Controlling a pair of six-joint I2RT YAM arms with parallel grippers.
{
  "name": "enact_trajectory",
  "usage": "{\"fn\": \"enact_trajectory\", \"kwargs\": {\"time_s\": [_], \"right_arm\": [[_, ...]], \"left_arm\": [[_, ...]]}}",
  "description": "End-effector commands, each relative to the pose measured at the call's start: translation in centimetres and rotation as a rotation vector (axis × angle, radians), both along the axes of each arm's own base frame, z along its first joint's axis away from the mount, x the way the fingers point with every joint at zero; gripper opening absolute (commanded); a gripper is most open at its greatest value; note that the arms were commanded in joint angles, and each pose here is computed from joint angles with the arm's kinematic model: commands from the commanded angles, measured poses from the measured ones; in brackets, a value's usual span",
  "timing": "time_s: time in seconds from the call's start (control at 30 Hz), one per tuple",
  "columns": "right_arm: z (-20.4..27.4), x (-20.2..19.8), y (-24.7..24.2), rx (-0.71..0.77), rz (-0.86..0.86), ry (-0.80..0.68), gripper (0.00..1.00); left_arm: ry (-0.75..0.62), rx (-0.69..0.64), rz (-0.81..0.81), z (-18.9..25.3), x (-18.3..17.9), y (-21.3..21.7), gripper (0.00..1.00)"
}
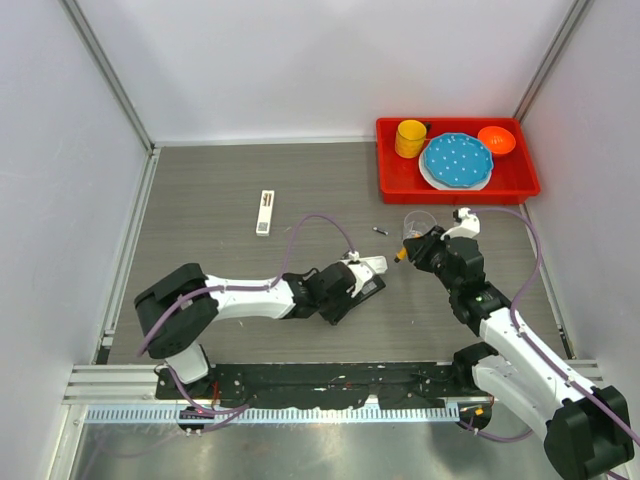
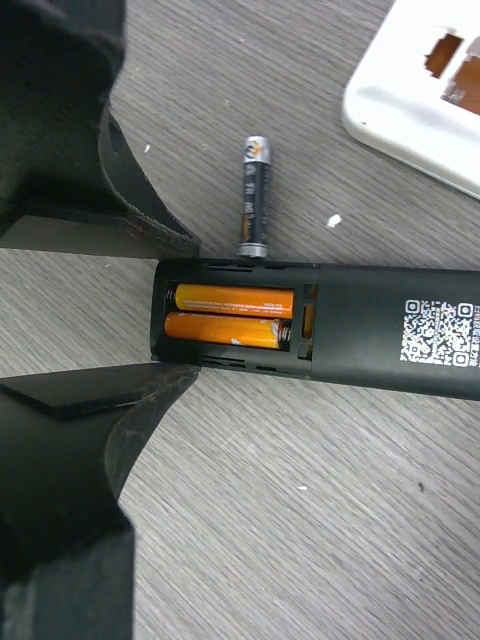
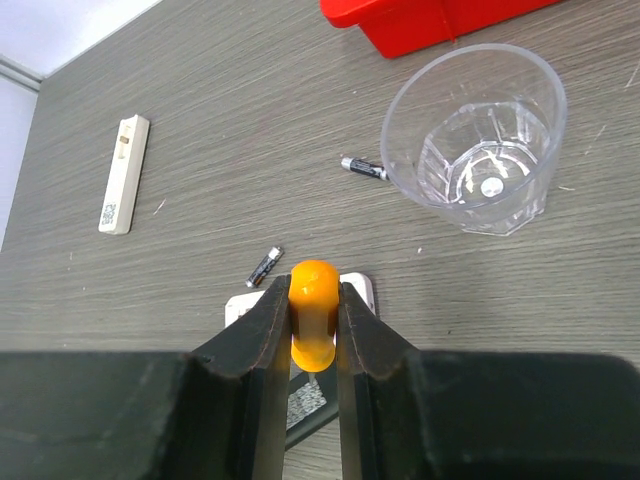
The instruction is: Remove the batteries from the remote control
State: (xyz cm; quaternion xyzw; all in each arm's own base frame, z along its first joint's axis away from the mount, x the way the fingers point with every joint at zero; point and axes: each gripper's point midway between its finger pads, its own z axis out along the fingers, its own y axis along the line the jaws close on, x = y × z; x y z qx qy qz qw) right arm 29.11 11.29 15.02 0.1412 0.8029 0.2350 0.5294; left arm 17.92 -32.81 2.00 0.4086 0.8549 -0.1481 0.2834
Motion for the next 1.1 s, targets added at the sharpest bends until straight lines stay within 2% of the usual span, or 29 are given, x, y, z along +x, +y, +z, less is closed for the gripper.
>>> {"fn": "enact_trajectory", "kwargs": {"time_s": [0.0, 0.37, 0.47, 0.5, 0.57, 0.6, 0.7, 0.9, 1.07], "right_arm": [[2.3, 0.5, 1.0, 0.051, 0.037, -0.073, 0.01], [2.9, 0.0, 0.8, 0.056, 0.039, -0.089, 0.01], [2.6, -0.1, 1.0, 0.058, 0.052, -0.082, 0.01], [2.2, -0.1, 1.1, 0.055, 0.057, -0.073, 0.01], [2.1, -0.1, 1.2, 0.057, 0.061, -0.074, 0.01], [1.9, -0.2, 1.4, 0.059, 0.071, -0.070, 0.01], [1.7, -0.3, 2.1, 0.065, 0.113, -0.075, 0.01], [0.6, -0.1, 3.5, 0.045, 0.201, -0.060, 0.01], [0.0, -0.1, 3.6, 0.026, 0.211, -0.052, 0.01]], "left_arm": [[0.023, 0.021, -0.076, -0.4, -0.2, -1.9, 0.14], [0.036, 0.063, -0.098, -1.4, 1.9, -6.1, 0.12], [0.054, 0.044, -0.116, -1.2, 1.5, -6.6, 0.20], [0.057, 0.039, -0.120, -1.4, 1.4, -6.5, 0.27], [0.058, 0.030, -0.131, -1.4, 1.0, -6.1, 0.34], [0.056, 0.028, -0.132, -1.4, 0.9, -6.0, 0.42], [0.037, 0.023, -0.136, -1.4, 0.8, -5.3, 0.52], [0.067, 0.012, -0.159, -1.8, 0.0, -5.0, 0.57], [0.061, -0.008, -0.156, -1.6, -0.3, -4.5, 0.56]]}}
